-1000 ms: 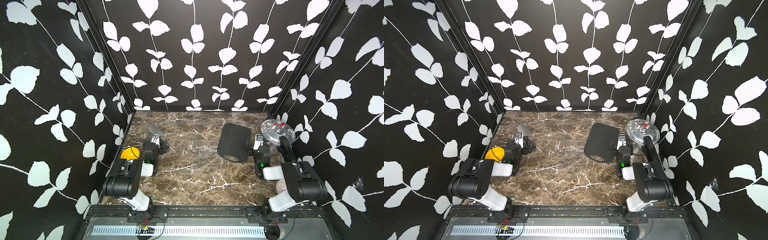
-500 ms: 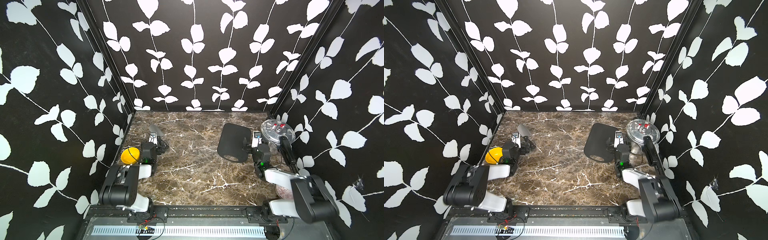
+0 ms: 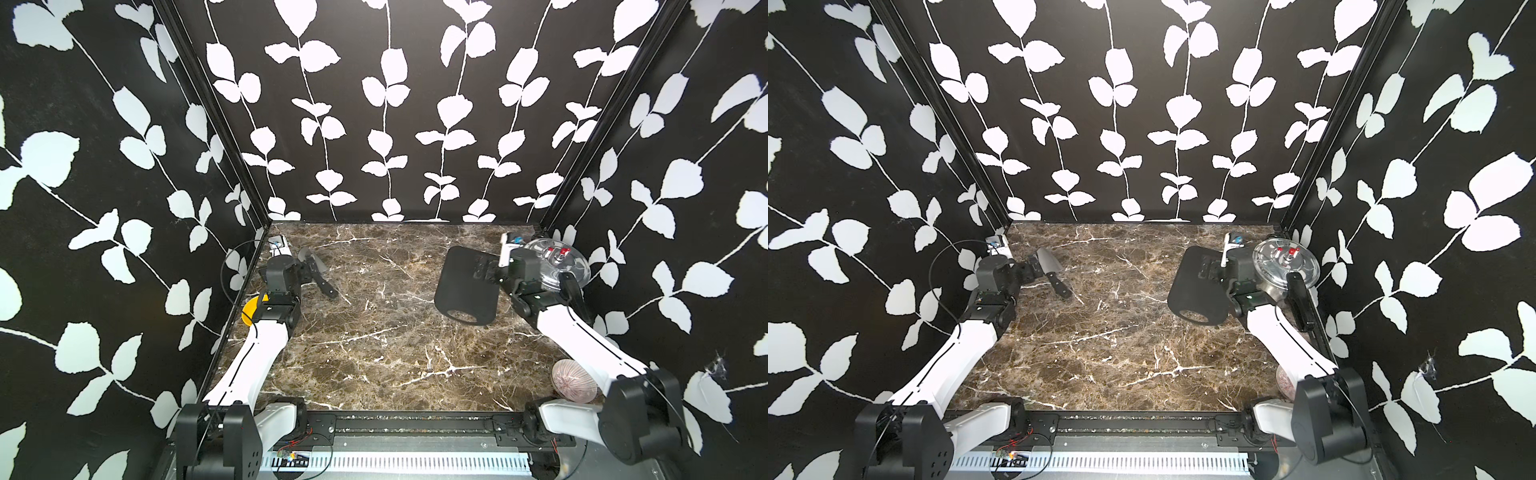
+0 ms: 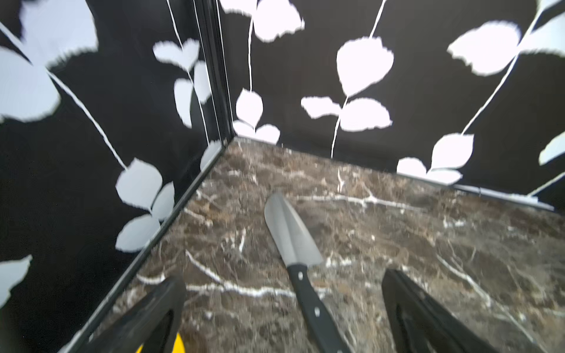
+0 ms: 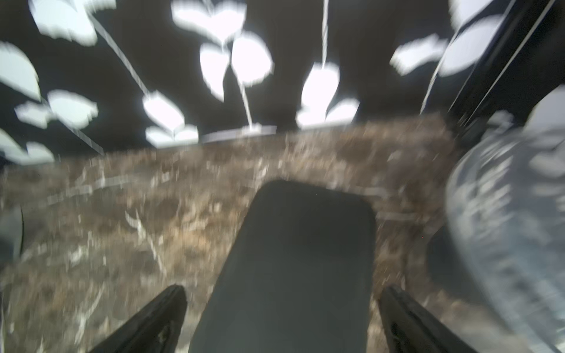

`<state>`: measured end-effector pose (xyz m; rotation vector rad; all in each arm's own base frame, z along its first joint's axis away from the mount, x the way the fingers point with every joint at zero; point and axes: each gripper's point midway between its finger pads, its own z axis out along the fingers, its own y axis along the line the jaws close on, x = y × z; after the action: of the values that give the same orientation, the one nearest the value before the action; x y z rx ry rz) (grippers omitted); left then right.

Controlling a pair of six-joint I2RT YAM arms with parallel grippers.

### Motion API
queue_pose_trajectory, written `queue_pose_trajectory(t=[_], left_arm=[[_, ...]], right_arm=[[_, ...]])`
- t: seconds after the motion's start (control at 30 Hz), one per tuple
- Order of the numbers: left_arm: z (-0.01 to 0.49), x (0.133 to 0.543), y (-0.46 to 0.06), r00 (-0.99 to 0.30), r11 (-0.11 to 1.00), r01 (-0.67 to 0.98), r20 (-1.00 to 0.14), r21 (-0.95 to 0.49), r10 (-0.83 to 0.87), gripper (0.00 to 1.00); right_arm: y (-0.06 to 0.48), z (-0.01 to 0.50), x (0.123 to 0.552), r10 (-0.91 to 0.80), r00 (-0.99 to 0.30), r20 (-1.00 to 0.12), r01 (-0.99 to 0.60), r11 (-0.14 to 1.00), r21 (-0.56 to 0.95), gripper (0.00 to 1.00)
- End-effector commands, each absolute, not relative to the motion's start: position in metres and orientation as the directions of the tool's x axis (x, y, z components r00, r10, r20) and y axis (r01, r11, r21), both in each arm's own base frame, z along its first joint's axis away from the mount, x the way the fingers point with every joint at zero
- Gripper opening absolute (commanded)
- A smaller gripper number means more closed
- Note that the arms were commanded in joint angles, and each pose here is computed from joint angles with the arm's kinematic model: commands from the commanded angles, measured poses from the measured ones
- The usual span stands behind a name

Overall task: Align the knife with the edge of the cutting board
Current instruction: Move the work surface to the center of the board.

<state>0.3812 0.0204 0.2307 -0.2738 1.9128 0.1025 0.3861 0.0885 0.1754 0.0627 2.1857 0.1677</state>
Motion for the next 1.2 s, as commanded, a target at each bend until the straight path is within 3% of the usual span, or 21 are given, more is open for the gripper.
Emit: queue_pose_trajectory(t=[0.0,0.2,0.6,0.93,1.17], left_arm=[[0.207,0.372,0.019,-0.438,0.966,-0.249,-0.881,-0.074,-0.18,0.98],[0.202,0.369,0.009,-0.478,0.972,-0.211,-0.857,-0.1,-0.192,0.99],[0.185,0.341,-0.001,-0.582,0.975,-0.189,-0.787,-0.113,-0.204,0.98],[0.184,0.331,0.003,-0.58,0.978,-0.193,-0.795,-0.08,-0.179,0.99],[0.187,0.335,0.0,-0.59,0.978,-0.185,-0.786,-0.091,-0.185,0.98]], right_arm=[[0.111,0.14,0.366,0.055,-0.707,-0.705,-0.048,0.991,0.125,1.0],[0.154,0.096,0.359,-0.038,-0.829,-0.558,-0.123,0.986,0.116,0.98],[0.198,0.036,0.342,-0.095,-0.916,-0.391,-0.132,0.989,0.068,0.97],[0.207,0.013,0.304,-0.045,-0.934,-0.355,-0.085,0.992,0.098,0.96],[0.28,0.007,0.286,-0.101,-0.947,-0.303,-0.166,0.967,0.195,0.91]])
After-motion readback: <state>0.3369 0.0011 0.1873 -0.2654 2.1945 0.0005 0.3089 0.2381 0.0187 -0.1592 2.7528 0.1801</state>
